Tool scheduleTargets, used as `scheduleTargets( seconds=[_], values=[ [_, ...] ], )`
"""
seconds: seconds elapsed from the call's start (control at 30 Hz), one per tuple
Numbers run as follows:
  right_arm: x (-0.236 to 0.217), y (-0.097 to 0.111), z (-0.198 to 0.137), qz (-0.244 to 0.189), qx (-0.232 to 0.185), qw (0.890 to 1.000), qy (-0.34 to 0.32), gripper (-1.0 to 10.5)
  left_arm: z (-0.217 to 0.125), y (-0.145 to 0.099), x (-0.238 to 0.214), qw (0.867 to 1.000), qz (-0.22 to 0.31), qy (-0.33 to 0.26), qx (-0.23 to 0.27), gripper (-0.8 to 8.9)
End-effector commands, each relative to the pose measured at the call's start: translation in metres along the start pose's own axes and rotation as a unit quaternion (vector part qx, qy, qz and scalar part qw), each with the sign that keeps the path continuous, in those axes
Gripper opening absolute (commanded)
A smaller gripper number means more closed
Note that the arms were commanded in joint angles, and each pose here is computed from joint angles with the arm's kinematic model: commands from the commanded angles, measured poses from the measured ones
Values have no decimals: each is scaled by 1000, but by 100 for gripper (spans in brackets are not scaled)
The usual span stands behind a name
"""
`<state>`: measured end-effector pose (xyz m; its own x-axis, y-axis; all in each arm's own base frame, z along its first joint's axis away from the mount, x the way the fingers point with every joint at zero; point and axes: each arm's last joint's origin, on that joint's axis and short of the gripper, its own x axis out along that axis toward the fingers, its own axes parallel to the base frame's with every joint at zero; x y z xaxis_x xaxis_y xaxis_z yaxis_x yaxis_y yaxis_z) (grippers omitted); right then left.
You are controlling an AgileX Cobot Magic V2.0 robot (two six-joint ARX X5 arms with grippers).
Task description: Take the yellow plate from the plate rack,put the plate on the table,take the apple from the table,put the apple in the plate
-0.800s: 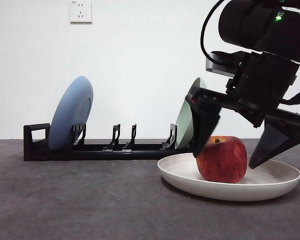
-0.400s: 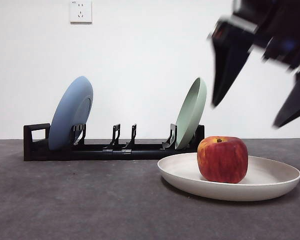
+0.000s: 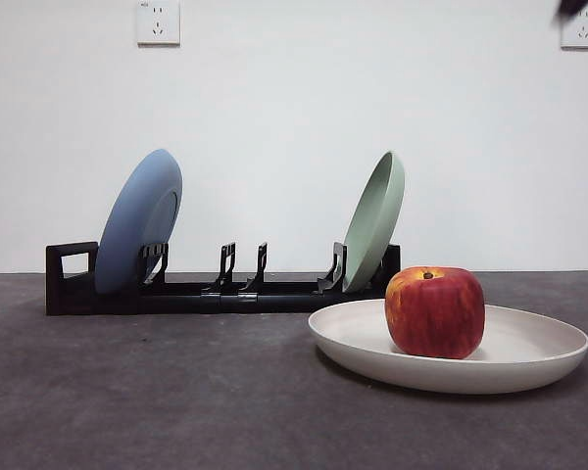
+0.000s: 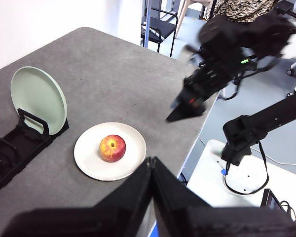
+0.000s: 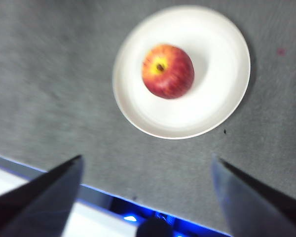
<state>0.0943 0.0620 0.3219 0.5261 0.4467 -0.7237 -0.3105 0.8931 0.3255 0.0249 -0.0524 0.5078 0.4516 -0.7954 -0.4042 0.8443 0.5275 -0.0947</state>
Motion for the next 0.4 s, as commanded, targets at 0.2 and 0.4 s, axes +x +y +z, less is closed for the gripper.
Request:
scheduleTargets(
  seconds=[0.2,0.4],
  values=[
    [-52,3,-6,4,5,1000,-20,1,1,-1,4,1000,0,3,3,-3],
    [-73,3,-4,-53,6,998,-42,1,4,-3,15,1000,3,17,5,-3]
  ],
)
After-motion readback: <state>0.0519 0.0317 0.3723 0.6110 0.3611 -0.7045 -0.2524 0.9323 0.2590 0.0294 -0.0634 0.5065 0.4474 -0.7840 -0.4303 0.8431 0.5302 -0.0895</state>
